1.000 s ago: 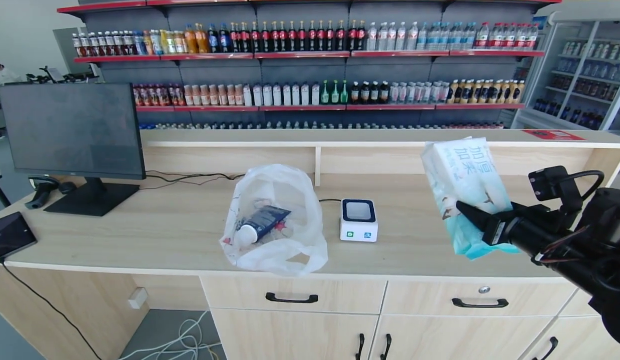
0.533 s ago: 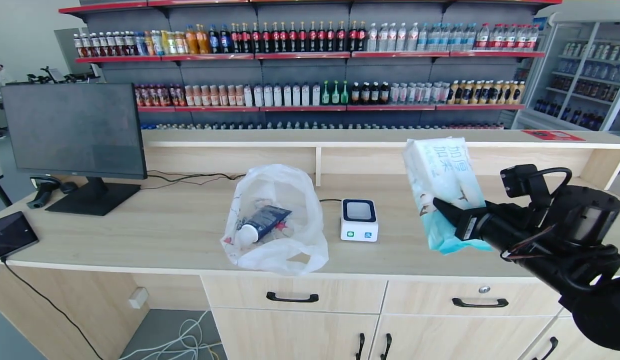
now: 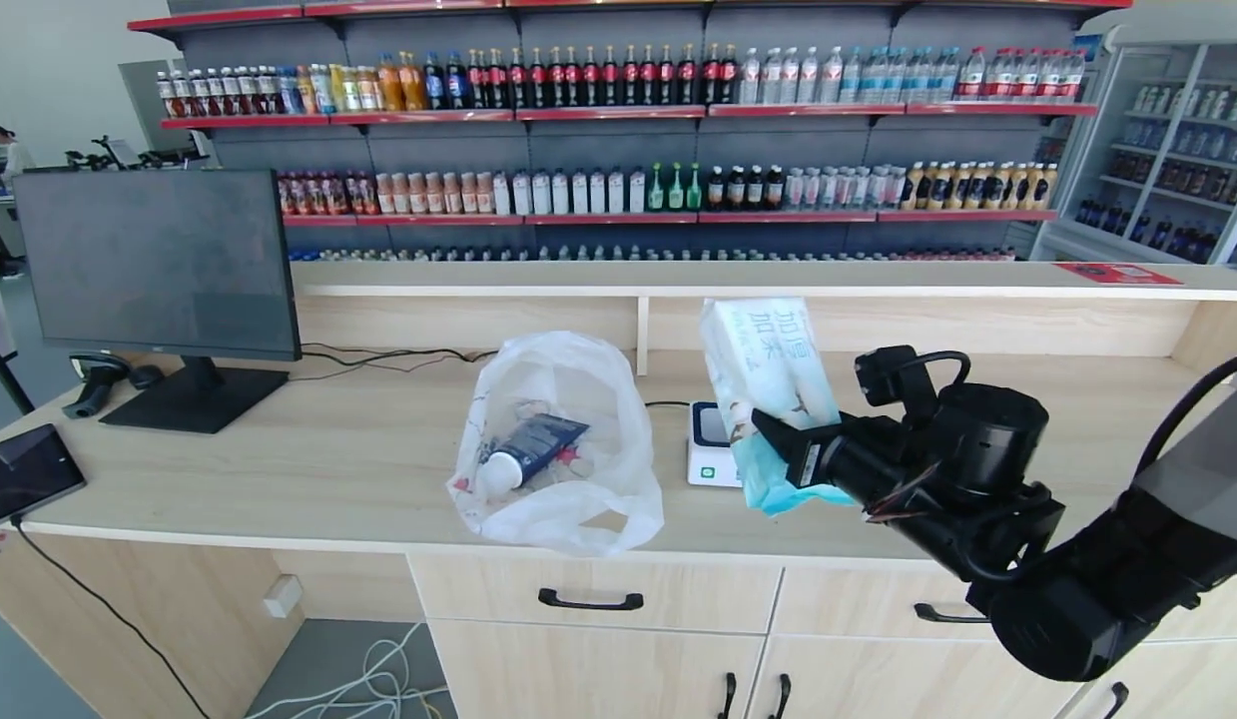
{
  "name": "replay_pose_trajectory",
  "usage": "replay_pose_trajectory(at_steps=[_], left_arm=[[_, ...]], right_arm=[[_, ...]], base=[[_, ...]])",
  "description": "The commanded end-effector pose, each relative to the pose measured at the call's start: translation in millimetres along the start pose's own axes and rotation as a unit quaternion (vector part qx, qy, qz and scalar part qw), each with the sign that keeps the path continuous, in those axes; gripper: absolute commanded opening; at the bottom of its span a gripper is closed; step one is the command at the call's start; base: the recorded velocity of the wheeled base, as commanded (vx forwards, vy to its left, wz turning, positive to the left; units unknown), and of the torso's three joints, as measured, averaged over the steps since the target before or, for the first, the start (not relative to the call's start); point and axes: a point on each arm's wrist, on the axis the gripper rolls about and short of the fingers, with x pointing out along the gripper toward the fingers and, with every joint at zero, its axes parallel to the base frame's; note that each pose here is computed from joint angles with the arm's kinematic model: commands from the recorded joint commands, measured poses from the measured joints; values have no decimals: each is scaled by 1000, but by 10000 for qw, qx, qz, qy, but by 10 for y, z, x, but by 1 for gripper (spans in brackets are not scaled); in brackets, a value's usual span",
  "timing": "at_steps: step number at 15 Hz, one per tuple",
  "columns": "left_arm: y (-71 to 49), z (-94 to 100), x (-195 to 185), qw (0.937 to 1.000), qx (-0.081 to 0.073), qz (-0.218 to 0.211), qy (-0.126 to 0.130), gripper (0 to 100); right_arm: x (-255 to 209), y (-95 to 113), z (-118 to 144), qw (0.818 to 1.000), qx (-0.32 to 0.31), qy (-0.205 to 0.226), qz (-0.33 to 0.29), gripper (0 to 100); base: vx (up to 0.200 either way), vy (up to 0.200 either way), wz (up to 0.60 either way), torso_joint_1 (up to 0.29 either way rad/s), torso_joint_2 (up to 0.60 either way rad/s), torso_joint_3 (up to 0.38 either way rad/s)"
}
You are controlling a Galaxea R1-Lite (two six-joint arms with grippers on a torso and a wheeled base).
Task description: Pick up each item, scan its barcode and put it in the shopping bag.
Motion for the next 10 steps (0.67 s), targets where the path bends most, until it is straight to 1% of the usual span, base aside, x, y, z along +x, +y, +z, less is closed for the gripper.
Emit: replay_pose_trajectory(at_steps=[1, 4, 6, 9, 10], left_arm=[[0, 0, 0, 10000, 7, -8, 0, 0], [0, 0, 0, 10000, 15, -8, 0, 0], [0, 0, 0, 10000, 30, -8, 0, 0], [0, 0, 0, 10000, 22, -8, 0, 0], [0, 0, 0, 10000, 22, -8, 0, 0]], right_arm=[[92, 14, -141, 9998, 7, 180, 27, 0], [86, 0, -198, 9995, 99, 260, -161, 0], [100, 0, -255, 9992, 109, 343, -178, 0], [142, 37, -538, 9965, 223, 746, -312, 0], [161, 42, -551, 9965, 229, 746, -313, 0]], base=[[0, 0, 0, 0, 0, 0], [0, 0, 0, 0, 0, 0], [0, 0, 0, 0, 0, 0], [0, 0, 0, 0, 0, 0], [0, 0, 0, 0, 0, 0]])
